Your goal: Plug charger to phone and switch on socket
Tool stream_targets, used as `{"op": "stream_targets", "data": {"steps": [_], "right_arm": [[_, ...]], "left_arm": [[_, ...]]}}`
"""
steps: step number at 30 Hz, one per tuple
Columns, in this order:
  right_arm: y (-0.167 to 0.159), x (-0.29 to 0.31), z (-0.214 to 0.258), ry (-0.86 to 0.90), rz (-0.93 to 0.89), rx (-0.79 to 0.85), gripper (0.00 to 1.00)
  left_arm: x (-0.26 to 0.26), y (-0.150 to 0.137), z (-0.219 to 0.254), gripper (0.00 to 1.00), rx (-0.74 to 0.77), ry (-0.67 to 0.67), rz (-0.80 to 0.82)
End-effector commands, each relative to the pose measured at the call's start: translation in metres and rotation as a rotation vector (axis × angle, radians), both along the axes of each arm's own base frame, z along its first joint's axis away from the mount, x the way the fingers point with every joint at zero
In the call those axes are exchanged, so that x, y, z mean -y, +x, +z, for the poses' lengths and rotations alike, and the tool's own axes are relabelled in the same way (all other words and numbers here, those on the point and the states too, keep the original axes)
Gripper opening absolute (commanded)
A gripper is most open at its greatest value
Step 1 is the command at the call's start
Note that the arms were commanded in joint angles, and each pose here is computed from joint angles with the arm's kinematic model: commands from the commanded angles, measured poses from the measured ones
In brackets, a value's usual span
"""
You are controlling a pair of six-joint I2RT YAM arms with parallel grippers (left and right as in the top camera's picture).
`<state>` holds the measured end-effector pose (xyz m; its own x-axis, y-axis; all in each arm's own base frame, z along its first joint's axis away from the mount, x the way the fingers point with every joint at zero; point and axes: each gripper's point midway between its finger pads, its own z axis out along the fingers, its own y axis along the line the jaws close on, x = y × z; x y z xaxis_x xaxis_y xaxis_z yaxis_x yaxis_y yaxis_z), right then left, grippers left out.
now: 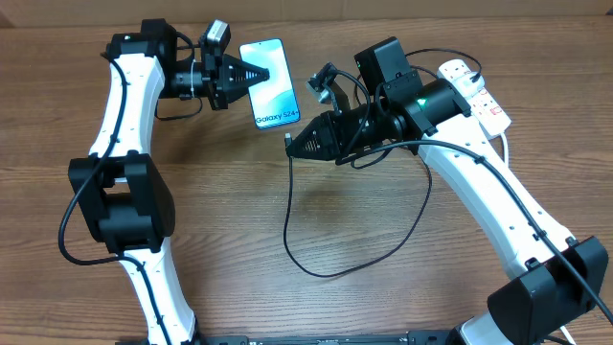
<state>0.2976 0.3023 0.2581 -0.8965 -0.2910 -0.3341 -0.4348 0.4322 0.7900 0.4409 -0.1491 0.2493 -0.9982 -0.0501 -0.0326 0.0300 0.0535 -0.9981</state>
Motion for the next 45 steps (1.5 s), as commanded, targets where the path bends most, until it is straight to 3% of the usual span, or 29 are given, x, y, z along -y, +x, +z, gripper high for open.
{"op": "stream_targets", "data": {"steps": [1,30,45], "right_arm": [[-0.005,-0.001,0.006,0.015,0.008,-0.011,0.04],[0.015,-0.017,-0.023,0.065,-0.055,-0.142,0.04],[0.011,-0.021,-0.012,0.124,-0.013,-0.144,0.04]], "left_arm": [[0.007,-0.006,0.027,0.04,0.052,-0.061,-0.016],[0.007,-0.006,0.027,0.04,0.072,-0.061,-0.017],[0.007,-0.006,0.027,0.04,0.074,-0.060,-0.017]]}}
